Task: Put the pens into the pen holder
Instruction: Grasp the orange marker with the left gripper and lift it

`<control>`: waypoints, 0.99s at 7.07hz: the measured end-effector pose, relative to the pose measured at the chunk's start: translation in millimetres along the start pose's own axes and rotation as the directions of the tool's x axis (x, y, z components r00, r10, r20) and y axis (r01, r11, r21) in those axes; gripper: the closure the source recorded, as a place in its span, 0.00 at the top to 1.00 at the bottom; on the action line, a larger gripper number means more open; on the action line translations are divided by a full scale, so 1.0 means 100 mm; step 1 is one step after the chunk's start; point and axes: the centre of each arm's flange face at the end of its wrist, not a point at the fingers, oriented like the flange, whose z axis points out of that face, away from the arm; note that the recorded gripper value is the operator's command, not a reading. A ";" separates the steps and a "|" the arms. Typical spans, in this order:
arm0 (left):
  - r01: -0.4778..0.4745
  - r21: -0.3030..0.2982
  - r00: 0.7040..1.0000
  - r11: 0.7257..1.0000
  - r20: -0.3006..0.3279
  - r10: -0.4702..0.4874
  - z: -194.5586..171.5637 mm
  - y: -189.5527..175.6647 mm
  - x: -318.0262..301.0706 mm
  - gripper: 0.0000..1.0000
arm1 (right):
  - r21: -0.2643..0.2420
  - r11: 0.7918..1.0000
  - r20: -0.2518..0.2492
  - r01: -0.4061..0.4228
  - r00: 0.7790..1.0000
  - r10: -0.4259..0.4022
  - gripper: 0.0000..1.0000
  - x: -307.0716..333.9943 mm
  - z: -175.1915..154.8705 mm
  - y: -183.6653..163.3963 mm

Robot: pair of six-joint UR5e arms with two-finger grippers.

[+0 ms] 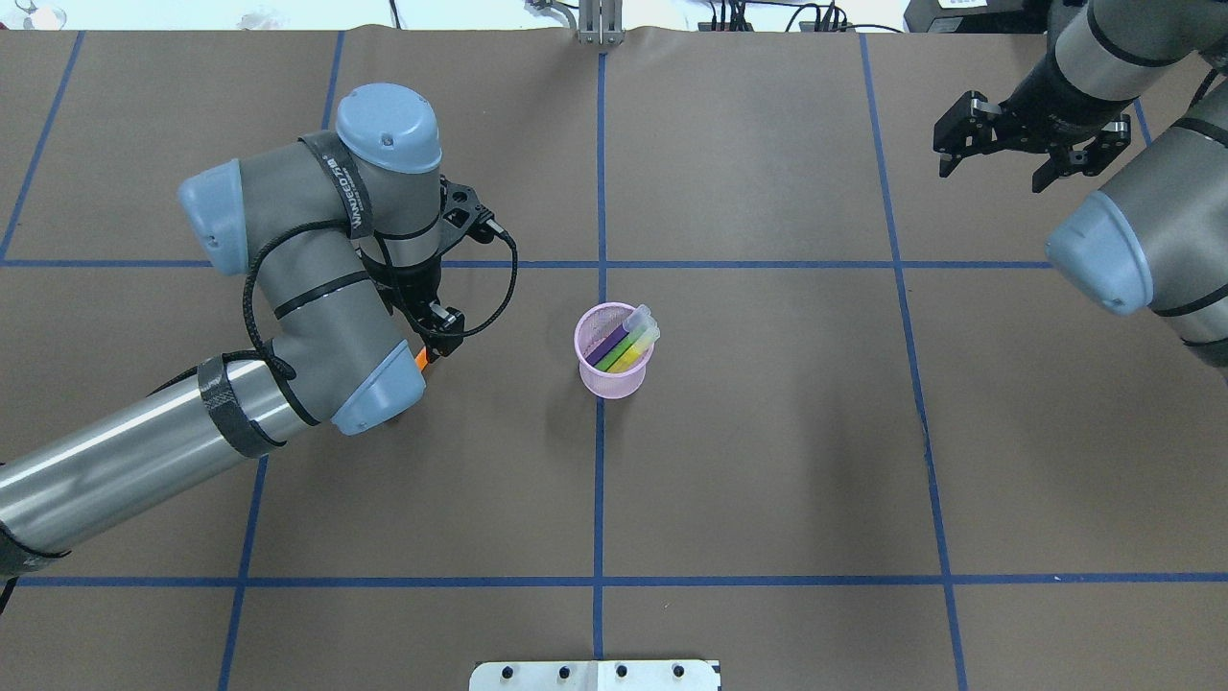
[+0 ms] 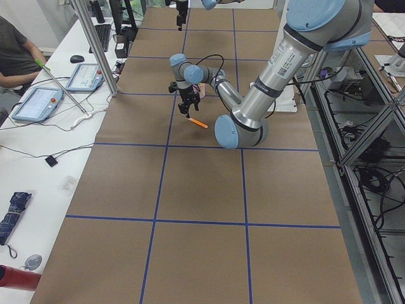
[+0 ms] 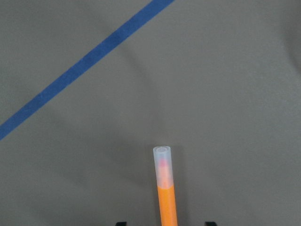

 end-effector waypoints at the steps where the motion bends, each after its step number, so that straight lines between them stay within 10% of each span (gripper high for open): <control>1: -0.005 -0.004 1.000 1.000 0.001 0.005 0.08 -0.01 0.01 0.82 | -0.008 1.000 0.001 -0.001 1.000 0.001 1.00 0.03 0.01 -0.03; 7: -0.008 -0.002 1.000 1.000 -0.002 0.008 0.30 -0.09 -0.02 0.65 | -0.017 1.000 0.000 -0.004 1.000 0.004 1.00 0.06 0.04 -0.04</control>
